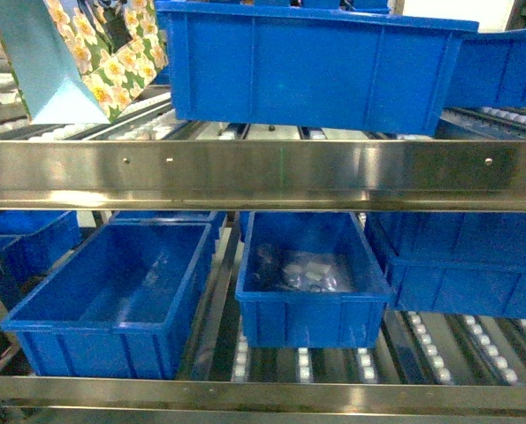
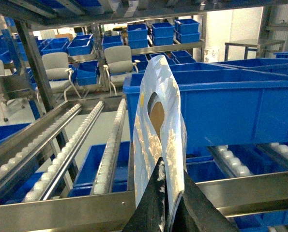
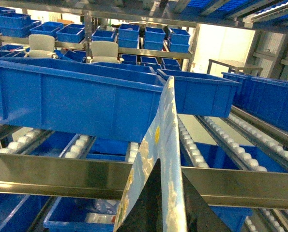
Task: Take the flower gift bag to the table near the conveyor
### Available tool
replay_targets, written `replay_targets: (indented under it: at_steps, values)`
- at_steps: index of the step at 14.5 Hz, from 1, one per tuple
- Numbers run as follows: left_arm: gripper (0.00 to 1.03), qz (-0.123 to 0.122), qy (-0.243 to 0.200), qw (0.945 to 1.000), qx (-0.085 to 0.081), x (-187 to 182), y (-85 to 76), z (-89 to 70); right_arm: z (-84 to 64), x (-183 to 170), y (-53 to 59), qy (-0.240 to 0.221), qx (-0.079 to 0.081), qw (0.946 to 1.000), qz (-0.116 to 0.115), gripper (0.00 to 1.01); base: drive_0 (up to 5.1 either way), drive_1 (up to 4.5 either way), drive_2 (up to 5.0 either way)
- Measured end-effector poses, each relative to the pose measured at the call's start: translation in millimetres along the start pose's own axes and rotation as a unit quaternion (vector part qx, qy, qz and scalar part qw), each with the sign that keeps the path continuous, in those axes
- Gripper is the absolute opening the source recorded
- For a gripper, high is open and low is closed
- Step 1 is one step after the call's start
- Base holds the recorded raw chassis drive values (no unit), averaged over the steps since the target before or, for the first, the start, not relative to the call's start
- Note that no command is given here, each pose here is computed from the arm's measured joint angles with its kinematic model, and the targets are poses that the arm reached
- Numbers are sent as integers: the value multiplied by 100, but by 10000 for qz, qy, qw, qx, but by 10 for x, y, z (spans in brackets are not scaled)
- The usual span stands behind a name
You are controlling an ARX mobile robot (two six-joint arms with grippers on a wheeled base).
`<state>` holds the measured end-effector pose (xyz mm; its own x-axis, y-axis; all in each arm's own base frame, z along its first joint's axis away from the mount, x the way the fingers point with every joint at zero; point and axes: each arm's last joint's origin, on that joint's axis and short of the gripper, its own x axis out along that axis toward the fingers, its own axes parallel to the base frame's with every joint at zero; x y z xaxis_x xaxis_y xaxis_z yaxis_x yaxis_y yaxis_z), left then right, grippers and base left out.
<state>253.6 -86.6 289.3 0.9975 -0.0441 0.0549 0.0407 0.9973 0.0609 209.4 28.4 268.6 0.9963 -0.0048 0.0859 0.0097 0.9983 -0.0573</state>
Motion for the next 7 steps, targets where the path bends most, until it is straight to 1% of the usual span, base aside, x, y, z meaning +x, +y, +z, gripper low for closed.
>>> replay_targets:
  at_steps: [7]
  values:
    - [2, 2, 4, 10000, 3, 0, 0, -1, -1, 0, 0, 4, -1, 10000, 0, 2, -500, 246, 246]
